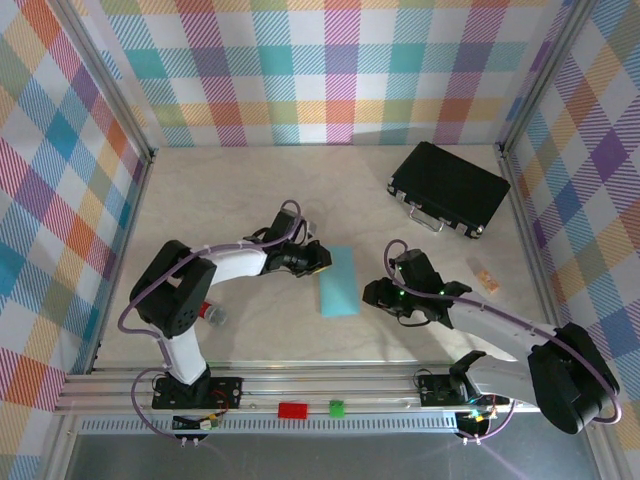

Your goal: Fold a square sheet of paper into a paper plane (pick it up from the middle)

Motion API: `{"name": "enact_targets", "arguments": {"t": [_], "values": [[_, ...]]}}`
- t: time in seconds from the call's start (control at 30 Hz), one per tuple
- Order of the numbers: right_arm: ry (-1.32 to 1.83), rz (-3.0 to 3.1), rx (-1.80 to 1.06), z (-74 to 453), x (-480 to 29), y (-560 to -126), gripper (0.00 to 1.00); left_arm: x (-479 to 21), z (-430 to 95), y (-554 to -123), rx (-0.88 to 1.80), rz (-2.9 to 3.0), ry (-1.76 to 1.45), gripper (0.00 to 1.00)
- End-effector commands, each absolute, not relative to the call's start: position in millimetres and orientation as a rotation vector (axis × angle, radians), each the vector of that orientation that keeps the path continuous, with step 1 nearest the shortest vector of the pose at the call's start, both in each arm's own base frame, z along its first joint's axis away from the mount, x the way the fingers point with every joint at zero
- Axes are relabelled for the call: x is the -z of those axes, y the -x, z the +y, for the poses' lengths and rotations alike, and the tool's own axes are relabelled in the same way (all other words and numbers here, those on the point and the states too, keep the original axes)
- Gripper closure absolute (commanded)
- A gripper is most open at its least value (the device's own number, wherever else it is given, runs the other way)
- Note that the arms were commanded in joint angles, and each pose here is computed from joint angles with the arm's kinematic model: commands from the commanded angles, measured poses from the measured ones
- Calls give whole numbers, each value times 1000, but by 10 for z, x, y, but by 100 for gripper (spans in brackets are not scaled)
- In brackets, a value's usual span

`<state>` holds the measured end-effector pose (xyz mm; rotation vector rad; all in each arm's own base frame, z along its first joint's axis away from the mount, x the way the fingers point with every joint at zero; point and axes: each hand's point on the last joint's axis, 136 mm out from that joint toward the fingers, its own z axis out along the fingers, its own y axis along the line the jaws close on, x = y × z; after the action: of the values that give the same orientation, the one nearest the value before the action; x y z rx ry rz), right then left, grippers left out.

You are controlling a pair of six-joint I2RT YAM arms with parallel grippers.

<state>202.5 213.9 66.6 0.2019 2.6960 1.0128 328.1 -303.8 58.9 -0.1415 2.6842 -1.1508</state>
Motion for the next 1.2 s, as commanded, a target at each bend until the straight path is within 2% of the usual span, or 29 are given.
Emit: {"name": "enact_targets", "arguments": {"t": [0.0,0.2,0.4,0.57,0.8,1.03,1.17], "values": [[-226,2687,-1190,2358,-777,-2020,66,-506,-3025,-3348,1137,2718,124,86],[-280,2743,-1237,2445,-646,-1990,65,-257,-2964,-3391,1094,2770,144,87],[-314,2793,-1201,2413,-559,-1948,51,-50,-2886,-3282,1077,2812,162,88],[-308,2833,-1268,2512,-491,-1920,47,8,-2840,-3203,1078,2820,166,88],[-291,2776,-1332,2646,-575,-2073,48,1,-2850,-3187,1100,2814,152,88],[-222,2762,-1318,2741,-656,-2238,60,-63,-2893,-3205,1136,2799,129,87],[-194,2768,-1341,2722,-665,-2345,56,-100,-2909,-3235,1142,2790,126,87]]}}
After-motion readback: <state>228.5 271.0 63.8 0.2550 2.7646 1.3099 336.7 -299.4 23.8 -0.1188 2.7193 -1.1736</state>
